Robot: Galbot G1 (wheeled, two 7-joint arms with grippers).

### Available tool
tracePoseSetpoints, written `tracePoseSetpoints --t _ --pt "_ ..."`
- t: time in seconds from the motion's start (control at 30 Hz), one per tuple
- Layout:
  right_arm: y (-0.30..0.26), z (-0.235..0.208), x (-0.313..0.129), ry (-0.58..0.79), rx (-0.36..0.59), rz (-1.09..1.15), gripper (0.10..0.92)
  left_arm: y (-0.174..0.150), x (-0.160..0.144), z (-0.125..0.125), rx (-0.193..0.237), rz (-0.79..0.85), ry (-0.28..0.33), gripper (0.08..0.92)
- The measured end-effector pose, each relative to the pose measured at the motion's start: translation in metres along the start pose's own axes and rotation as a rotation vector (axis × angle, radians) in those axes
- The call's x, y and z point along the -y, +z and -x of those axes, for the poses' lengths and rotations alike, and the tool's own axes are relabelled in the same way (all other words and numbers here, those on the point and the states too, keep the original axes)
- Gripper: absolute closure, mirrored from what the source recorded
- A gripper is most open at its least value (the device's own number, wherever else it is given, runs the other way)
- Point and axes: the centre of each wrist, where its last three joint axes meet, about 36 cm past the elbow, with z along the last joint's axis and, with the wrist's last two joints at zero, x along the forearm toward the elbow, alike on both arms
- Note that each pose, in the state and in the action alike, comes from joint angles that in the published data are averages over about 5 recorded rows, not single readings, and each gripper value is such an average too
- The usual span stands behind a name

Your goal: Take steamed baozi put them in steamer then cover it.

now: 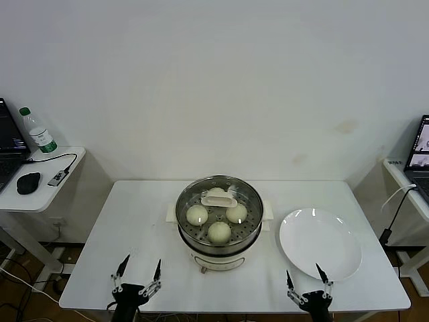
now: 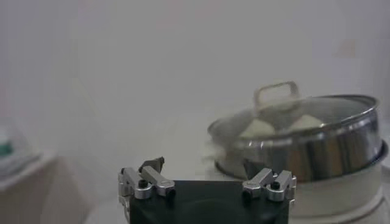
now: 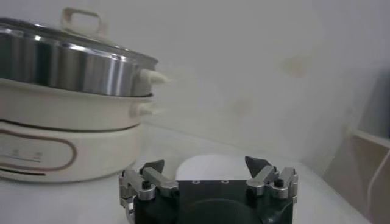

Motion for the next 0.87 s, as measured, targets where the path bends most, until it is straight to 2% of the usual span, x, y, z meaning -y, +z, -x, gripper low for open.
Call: tracePoseSetpoints --t 0.37,0.87 --pt "0.0 -0.009 -0.008 -0.037 -0.022 0.025 0.2 0.02 -0.006 -0.012 -0.037 -0.096 -0.078 0.177" --pt "0.001 -0.021 -0.012 -0.05 -0.06 0.043 0.2 0.034 -0.001 -0.023 -0.064 -0.132 -0.097 0.177"
